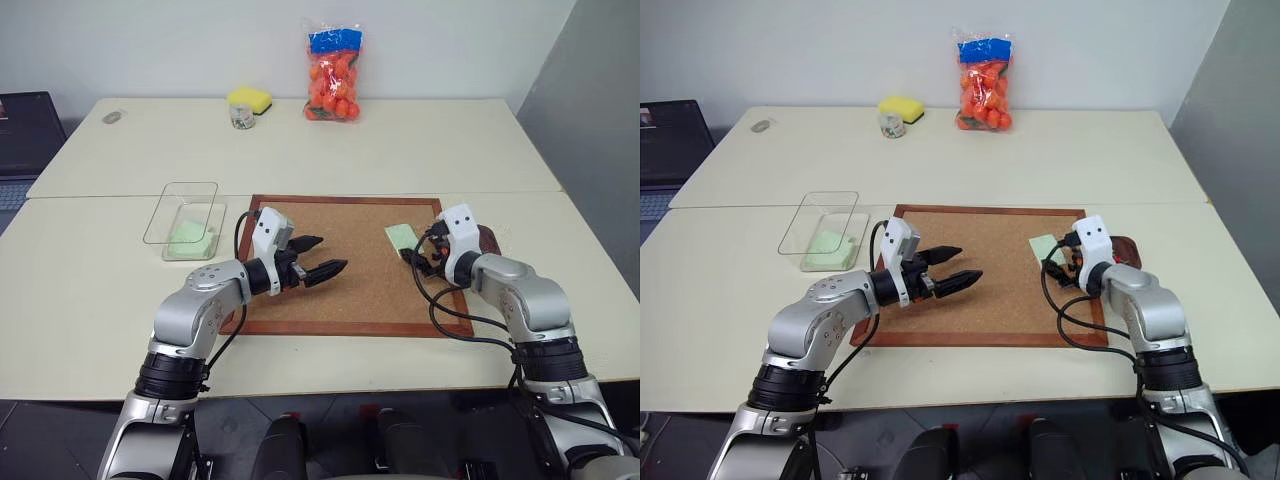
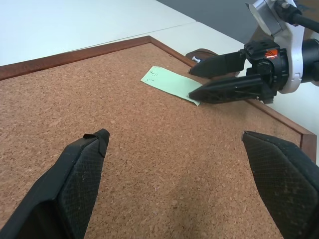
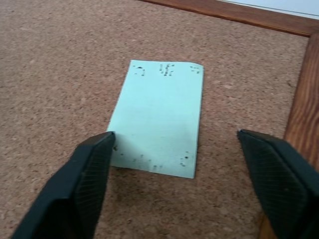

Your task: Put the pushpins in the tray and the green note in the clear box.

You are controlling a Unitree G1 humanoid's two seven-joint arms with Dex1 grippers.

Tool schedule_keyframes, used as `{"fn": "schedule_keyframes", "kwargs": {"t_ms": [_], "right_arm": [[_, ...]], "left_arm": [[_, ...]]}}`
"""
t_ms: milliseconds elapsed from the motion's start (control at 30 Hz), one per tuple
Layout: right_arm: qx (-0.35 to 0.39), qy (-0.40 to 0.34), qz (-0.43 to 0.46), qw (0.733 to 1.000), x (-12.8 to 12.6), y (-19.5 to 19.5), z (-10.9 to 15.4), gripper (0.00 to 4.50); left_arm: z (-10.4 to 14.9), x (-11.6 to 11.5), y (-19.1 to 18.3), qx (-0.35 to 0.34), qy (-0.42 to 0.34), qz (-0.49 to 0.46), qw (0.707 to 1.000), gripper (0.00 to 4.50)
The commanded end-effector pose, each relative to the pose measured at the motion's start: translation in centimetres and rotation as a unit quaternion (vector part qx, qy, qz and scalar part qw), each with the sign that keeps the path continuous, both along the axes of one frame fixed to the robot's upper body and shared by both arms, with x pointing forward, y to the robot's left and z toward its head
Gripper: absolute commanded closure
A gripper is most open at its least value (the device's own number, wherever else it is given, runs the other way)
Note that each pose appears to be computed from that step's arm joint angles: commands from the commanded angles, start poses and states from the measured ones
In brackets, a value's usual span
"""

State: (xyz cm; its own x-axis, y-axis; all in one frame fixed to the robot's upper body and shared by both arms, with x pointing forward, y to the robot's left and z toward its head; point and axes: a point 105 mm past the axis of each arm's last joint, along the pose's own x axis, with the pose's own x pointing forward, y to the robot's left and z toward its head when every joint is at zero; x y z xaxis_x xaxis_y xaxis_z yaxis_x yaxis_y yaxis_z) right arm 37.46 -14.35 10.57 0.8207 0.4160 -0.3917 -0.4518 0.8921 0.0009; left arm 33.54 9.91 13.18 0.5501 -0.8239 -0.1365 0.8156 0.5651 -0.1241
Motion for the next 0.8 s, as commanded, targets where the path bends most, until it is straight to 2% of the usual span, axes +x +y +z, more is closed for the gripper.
{"fn": "schedule_keyframes", "kwargs": {"t_ms": [33,100,333,467,567,800], "right_arm": [[0.001,0.049,0.011,0.999,-0.6,0.6,-2.1,1.40],[-0.003,0.045,0.016,0.999,-0.6,0.8,-1.9,1.95],[-0.001,0.024,0.047,0.999,-1.0,2.9,-0.8,3.29],[-0.004,-0.004,0.047,0.999,-0.8,3.1,0.2,4.22],[-0.014,-0.070,0.016,0.997,0.1,2.1,2.5,4.12],[-0.043,-0.145,-0.015,0.988,0.4,0.1,5.4,2.76]], "left_arm": [[1.0,0.2,0.4,-0.003,-0.025,0.005,1.000,0.00],[1.0,0.2,0.4,-0.004,-0.025,0.006,1.000,0.00],[0.8,0.2,0.2,-0.007,-0.024,0.006,1.000,0.00],[0.8,0.2,0.2,-0.007,-0.024,0.007,1.000,0.00],[0.7,0.2,0.2,-0.007,-0.025,0.010,1.000,0.00],[0.6,0.2,0.4,-0.006,-0.024,0.013,1.000,0.00]]}}
